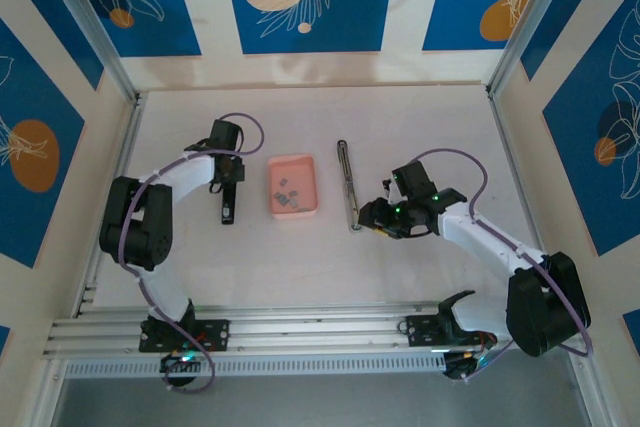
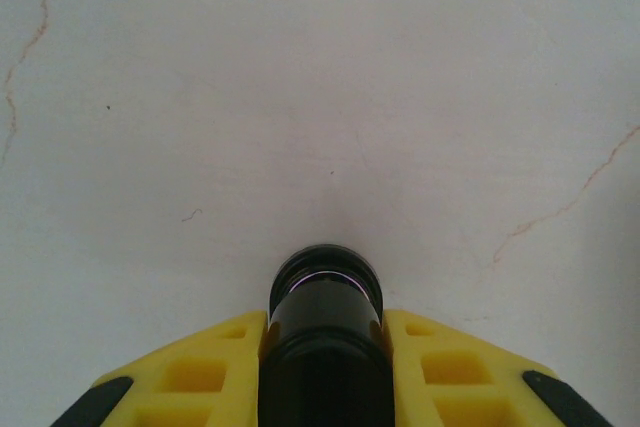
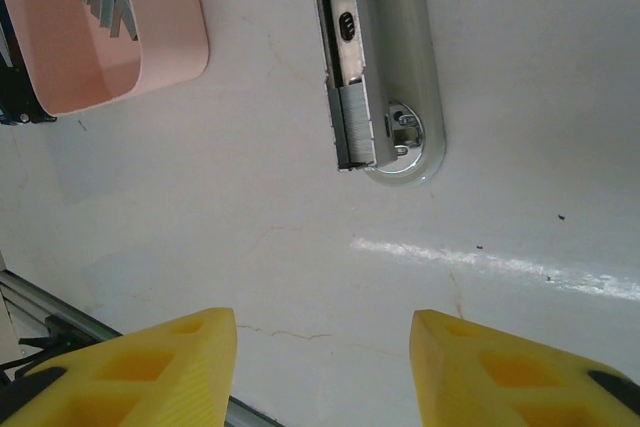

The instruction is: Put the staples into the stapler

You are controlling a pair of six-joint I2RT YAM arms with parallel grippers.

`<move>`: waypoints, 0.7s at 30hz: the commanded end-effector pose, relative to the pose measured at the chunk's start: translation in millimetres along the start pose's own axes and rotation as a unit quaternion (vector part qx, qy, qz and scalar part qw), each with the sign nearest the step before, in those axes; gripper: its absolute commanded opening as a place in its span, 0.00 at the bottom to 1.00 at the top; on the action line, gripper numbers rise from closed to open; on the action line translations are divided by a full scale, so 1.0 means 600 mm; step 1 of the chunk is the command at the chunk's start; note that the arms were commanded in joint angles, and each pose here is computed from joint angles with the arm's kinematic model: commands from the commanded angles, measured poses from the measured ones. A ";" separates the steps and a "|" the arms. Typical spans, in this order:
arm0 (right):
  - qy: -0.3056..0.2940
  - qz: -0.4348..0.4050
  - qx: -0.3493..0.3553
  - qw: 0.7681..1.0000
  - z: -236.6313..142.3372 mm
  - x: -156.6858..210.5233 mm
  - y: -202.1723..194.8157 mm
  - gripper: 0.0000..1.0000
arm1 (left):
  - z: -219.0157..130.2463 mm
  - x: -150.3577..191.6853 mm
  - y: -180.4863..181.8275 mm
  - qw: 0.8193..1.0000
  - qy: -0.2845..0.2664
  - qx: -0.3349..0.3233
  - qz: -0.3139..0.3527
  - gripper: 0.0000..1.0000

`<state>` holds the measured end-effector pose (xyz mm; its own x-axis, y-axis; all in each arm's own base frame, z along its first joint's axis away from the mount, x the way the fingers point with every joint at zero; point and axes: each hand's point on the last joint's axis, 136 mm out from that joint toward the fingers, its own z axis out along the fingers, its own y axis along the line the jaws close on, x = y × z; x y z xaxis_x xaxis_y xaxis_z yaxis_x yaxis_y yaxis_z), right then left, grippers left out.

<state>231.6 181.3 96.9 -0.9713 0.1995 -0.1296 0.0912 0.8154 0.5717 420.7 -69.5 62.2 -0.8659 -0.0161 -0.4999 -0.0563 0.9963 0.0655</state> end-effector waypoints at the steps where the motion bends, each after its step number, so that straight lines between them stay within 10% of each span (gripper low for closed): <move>1: 0.000 -0.001 0.005 1.000 -0.008 -0.007 0.012 0.52 | 0.009 -0.002 -0.008 1.000 0.002 0.017 -0.013 0.30; 21: 0.014 -0.136 0.152 0.979 -0.004 -0.137 0.030 0.65 | -0.177 -0.055 -0.032 0.983 -0.112 0.134 -0.050 0.68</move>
<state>306.6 187.3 130.0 -0.9714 0.0472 -0.2329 -0.0445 0.9267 0.3732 405.8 -87.1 162.9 -0.7380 -0.0877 -0.6691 -0.0063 0.9924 -0.1232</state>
